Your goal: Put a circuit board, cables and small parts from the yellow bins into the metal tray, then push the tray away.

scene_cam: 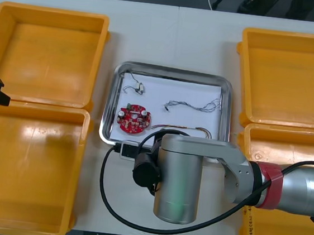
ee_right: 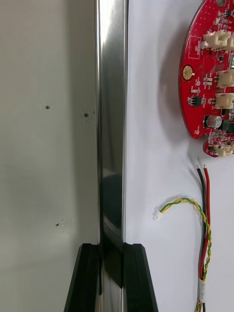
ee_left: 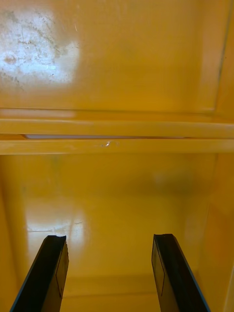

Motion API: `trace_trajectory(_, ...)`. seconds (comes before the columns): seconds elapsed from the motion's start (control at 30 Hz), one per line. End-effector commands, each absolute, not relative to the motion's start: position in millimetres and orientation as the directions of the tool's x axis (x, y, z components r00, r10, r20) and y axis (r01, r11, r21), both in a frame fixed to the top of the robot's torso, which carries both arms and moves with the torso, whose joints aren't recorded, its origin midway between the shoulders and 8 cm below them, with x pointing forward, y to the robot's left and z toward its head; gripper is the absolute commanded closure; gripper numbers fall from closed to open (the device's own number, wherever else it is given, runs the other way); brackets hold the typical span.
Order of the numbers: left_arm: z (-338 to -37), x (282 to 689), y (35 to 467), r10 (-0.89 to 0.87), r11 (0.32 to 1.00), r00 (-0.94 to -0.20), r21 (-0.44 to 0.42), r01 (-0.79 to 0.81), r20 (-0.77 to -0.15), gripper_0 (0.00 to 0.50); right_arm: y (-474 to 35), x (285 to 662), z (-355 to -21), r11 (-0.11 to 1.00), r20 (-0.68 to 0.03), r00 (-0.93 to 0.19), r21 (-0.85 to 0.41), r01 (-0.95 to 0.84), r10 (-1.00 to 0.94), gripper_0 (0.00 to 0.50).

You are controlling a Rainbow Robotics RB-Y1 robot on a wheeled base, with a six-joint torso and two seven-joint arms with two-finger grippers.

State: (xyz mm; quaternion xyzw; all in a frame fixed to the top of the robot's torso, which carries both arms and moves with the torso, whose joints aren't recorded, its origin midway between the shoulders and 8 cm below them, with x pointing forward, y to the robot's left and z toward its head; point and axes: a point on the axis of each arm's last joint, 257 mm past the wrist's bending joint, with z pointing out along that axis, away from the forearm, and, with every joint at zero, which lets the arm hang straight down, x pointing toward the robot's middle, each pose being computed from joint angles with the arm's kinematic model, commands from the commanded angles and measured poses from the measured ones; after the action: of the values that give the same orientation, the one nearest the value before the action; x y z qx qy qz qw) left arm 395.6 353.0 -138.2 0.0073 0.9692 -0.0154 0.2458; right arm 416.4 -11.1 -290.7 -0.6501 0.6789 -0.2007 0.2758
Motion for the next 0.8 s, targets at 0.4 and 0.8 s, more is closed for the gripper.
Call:
trace_trajectory(0.4, -125, 390, 370, 0.083, 0.996, -0.867, 0.054, 0.064, -0.491, 0.000, 4, 498, -231, 0.116, -0.208, 0.063, -0.742, -0.660, -0.976, 0.500)
trace_trajectory(0.8, -125, 390, 370, 0.083, 0.996, -0.867, 0.054, 0.064, -0.491, 0.000, 3, 535, -209, 0.007, -0.133, 0.181, -0.823, -0.568, -0.975, 0.500)
